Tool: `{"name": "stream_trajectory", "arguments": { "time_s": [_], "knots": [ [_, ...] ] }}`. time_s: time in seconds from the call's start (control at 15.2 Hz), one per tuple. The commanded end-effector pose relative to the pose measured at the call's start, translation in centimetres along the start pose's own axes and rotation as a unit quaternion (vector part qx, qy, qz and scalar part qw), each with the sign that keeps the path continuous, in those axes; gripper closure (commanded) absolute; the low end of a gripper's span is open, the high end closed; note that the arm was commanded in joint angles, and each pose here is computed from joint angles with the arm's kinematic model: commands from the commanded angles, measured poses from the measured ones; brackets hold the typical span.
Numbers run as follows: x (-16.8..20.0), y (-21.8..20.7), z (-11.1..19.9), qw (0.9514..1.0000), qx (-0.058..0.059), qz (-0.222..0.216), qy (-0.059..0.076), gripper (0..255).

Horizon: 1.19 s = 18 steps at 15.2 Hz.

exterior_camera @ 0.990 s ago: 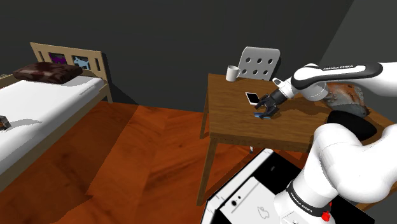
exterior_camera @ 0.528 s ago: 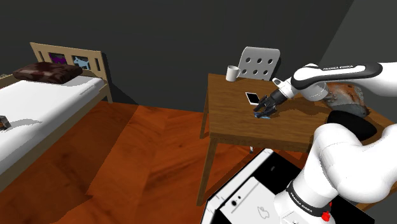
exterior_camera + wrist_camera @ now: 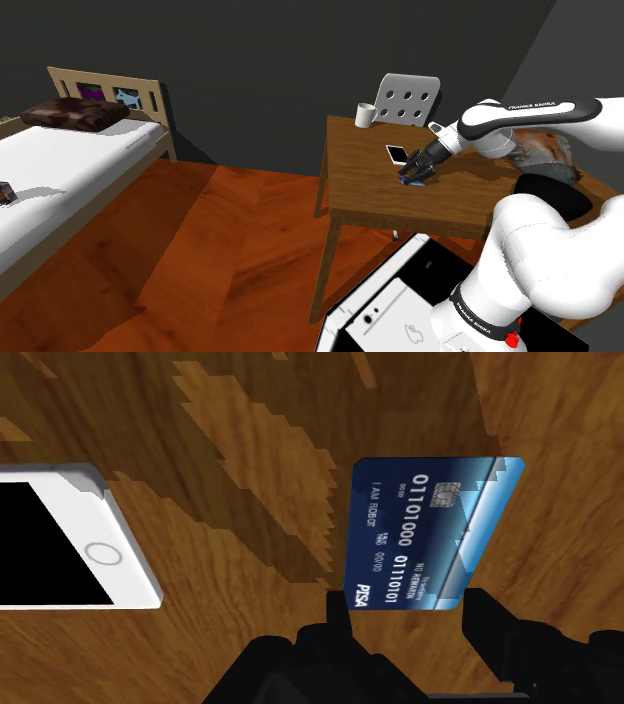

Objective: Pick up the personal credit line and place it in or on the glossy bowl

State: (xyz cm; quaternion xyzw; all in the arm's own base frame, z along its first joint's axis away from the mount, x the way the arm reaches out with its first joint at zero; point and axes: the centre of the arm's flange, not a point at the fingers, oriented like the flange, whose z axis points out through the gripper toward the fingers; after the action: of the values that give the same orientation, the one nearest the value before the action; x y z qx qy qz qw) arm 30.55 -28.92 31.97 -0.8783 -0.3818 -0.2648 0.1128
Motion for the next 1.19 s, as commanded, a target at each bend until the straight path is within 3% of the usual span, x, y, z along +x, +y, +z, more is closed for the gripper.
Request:
{"name": "stream_trajectory", "arguments": {
  "time_s": [0.0, 1.12],
  "knots": [
    [0.4, 0.0, -0.7, 1.0, 0.0, 0.0, 0.0, 255],
    [5.4, 0.0, -8.2, 1.0, 0.0, 0.0, 0.0, 255]
  ]
}}
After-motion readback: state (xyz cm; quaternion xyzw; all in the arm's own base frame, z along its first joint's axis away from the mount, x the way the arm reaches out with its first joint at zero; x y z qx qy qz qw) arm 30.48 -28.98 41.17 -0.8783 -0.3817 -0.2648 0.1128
